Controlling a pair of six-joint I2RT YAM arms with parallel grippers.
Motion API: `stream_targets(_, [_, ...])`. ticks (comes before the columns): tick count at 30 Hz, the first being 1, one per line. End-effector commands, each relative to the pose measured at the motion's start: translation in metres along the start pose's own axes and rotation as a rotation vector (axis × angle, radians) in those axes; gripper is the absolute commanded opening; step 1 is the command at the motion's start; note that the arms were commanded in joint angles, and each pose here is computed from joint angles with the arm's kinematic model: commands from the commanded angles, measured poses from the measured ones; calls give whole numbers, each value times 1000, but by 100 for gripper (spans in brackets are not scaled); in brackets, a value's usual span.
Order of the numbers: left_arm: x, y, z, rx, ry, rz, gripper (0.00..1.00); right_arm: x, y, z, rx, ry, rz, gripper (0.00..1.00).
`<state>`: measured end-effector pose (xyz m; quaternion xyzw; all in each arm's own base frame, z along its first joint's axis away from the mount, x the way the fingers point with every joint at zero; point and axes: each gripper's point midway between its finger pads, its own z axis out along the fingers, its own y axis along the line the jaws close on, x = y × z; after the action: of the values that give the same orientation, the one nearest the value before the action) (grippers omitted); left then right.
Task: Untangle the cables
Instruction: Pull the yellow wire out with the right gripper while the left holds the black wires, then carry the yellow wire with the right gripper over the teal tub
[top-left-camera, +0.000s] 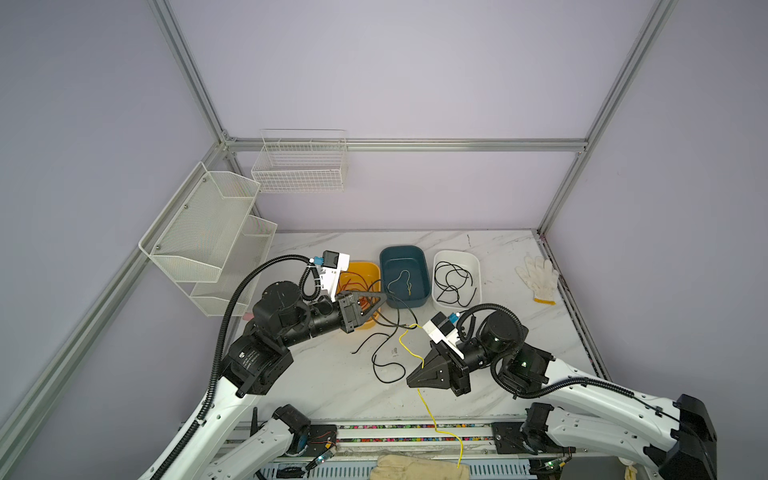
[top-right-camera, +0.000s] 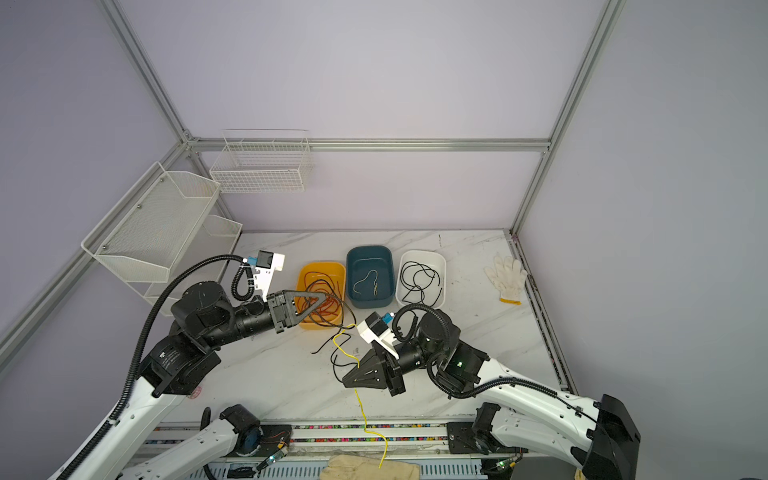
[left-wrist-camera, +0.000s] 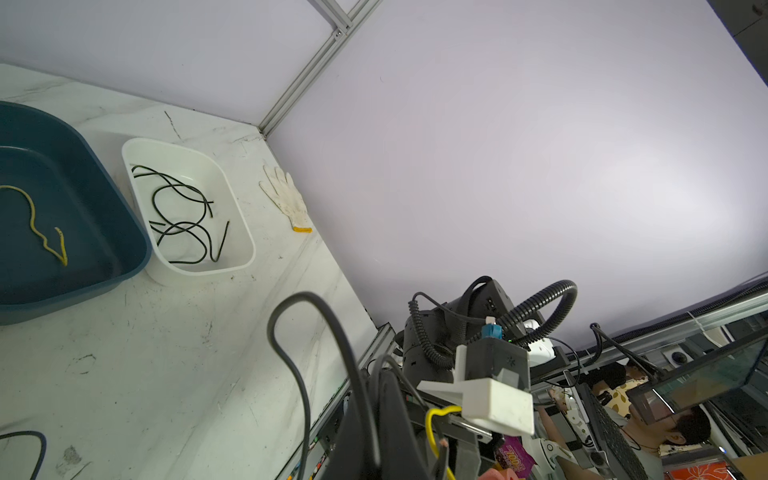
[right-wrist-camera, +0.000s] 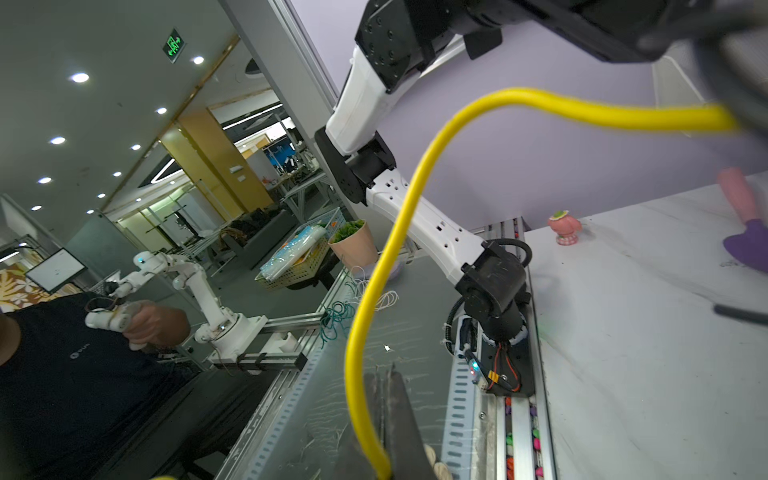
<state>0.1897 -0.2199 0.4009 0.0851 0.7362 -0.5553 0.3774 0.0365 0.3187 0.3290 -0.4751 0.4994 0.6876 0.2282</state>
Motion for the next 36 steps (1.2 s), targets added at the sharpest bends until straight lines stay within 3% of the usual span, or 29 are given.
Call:
stream_targets(1, [13, 16, 6, -17, 42, 9, 0, -20, 27, -4, -91, -58, -77, 0])
stream_targets(7, [22, 39, -2, -122, 47, 21, 0, -32, 38, -7, -100, -89, -82, 0])
stream_targets(15, [17, 78, -20, -261, 46, 20, 0, -14, 32, -26, 6, -177, -2, 0])
stream_targets(18, [21, 91, -9, -251, 71, -3, 0, -25, 40, -37, 58, -247, -1, 0])
stream_targets(23, [6, 94, 14, -210, 64, -25, 0, -27, 27, -43, 183, -247, 28, 0])
stream_targets(27, [-7, 96, 31, -192, 85, -38, 0, -23, 9, -50, 275, -276, 127, 0])
stream_targets(36, [-10, 126, 44, -282, 132, 1, 0, -28, -3, -78, 521, -311, 334, 0])
